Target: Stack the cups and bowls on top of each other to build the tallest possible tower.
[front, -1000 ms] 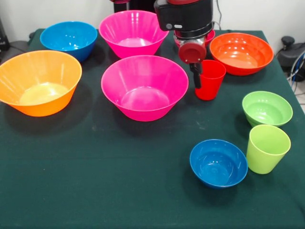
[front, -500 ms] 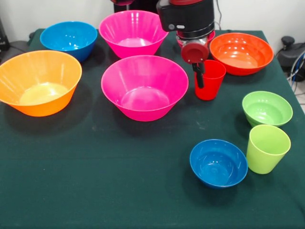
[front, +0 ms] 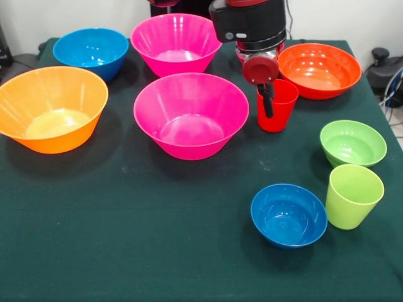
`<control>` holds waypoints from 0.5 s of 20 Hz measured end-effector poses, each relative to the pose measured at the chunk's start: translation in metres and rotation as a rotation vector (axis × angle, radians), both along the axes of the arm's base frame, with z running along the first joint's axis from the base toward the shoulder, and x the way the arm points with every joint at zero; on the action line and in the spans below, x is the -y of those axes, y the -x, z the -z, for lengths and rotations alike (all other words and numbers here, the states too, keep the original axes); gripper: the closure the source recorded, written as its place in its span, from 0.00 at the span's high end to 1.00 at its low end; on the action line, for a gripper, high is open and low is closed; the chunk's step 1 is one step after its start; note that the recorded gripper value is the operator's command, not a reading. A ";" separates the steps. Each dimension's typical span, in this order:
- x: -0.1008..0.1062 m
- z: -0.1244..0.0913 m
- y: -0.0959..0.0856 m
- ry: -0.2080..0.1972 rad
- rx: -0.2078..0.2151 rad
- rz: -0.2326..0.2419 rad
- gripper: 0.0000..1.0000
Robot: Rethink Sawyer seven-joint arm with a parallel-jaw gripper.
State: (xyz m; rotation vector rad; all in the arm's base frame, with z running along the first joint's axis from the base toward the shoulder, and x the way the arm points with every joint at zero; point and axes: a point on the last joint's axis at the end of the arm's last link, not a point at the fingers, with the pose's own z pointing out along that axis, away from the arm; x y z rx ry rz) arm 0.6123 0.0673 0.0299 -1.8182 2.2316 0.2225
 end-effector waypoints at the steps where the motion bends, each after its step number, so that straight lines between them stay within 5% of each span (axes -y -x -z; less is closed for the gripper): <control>1: 0.000 0.000 0.000 0.000 0.001 0.000 1.00; 10: -0.006 0.000 0.006 -0.005 -0.010 -0.010 1.00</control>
